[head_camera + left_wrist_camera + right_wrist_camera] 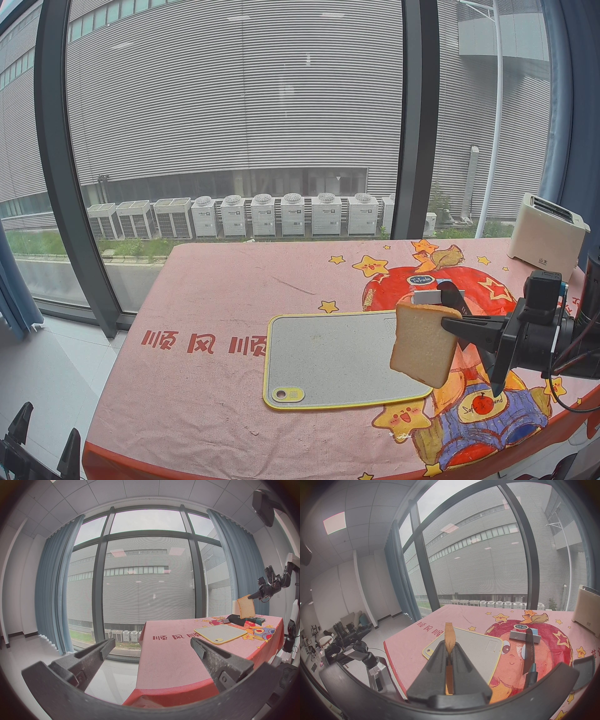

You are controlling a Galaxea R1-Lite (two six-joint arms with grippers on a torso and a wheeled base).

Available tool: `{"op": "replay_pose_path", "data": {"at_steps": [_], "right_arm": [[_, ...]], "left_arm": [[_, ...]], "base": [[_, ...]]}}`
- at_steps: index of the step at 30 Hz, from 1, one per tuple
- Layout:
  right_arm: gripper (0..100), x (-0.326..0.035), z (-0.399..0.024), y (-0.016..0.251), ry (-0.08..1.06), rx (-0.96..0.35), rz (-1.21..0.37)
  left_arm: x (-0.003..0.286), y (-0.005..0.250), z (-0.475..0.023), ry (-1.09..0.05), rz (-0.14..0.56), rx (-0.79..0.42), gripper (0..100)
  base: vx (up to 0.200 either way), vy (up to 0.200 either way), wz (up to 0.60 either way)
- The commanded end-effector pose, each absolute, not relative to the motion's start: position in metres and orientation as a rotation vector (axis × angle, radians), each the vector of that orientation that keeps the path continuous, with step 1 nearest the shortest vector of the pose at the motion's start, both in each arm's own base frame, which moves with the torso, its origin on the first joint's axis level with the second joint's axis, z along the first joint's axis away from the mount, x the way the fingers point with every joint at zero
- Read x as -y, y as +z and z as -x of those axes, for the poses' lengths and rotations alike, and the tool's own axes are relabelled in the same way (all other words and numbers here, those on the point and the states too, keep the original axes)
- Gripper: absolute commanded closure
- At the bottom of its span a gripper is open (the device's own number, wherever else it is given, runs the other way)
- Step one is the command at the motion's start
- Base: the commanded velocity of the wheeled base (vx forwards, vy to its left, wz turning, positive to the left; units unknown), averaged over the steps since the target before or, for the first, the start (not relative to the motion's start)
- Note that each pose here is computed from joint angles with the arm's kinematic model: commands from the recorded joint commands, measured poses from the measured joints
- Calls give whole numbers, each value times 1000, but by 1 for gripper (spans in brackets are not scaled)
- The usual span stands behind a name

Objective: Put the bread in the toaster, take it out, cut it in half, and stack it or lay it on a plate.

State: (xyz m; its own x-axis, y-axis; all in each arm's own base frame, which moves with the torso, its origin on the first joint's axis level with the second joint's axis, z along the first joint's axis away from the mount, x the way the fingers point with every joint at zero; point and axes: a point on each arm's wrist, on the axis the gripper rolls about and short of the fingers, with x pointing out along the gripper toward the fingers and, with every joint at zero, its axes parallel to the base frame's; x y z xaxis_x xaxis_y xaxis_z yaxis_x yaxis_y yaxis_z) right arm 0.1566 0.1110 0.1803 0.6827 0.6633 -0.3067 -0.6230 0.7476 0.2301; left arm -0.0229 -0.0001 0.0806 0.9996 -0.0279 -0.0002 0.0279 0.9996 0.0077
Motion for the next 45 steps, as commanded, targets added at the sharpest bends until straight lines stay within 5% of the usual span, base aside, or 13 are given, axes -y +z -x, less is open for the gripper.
{"op": "replay_pose_path", "data": {"at_steps": [1, 16, 45], "right_arm": [[100, -111, -157, 180, 724, -388, -110], [100, -114, -155, 180, 735, -395, -117], [100, -146, -192, 158, 702, -480, -419]], "left_arm": [[0, 76, 23, -28, -8, 0, 0], [0, 76, 23, -31, -9, 0, 0], [0, 76, 23, -29, -9, 0, 0]], "base": [[0, 0, 0], [-67, 0, 0], [-28, 41, 0]]}}
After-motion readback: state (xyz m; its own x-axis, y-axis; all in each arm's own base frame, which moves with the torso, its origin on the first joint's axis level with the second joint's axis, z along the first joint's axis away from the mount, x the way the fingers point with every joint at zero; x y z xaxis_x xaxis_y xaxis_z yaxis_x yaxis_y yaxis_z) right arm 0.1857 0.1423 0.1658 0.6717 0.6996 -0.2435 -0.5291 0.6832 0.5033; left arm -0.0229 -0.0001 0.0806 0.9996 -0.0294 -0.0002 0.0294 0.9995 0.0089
